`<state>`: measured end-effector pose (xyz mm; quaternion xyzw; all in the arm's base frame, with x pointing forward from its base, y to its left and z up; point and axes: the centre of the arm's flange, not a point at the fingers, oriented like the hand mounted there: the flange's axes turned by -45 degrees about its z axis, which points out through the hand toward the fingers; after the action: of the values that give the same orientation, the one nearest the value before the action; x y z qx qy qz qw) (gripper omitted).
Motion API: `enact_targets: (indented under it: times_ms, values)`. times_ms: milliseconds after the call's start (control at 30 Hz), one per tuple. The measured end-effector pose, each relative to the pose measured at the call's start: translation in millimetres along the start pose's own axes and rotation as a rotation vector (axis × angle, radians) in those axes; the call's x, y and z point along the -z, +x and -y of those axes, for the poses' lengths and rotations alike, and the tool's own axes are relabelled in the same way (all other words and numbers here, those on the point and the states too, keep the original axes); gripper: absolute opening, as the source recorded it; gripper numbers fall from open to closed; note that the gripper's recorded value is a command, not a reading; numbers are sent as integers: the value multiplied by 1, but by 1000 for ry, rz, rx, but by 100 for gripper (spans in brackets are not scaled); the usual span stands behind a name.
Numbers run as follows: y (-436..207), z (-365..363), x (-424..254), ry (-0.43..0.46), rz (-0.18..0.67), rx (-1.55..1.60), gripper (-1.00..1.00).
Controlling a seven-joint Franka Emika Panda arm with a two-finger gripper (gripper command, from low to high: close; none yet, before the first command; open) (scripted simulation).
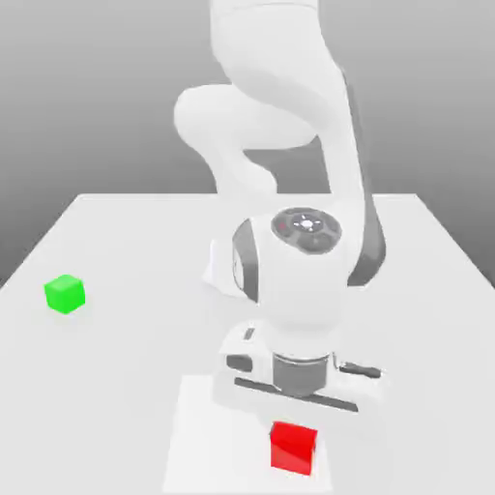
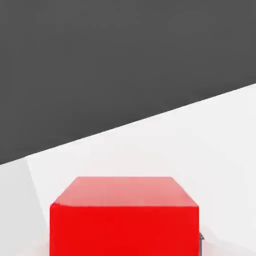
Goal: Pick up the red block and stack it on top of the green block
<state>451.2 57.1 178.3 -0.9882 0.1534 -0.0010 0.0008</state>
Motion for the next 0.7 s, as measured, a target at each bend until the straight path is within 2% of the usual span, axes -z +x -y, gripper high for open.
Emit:
enact_targets:
  times_ms: [100, 233, 300, 433, 700]
  values:
    - [4, -18, 29, -8, -1, -39, -100]
    - [17, -123, 39, -39, -8, -278, -100]
    - [13, -200, 45, -52, -8, -461, -100]
    - [-39, -352, 56, -68, -4, -861, -100]
    - [-177, -474, 69, -28, -1, -1369, -100]
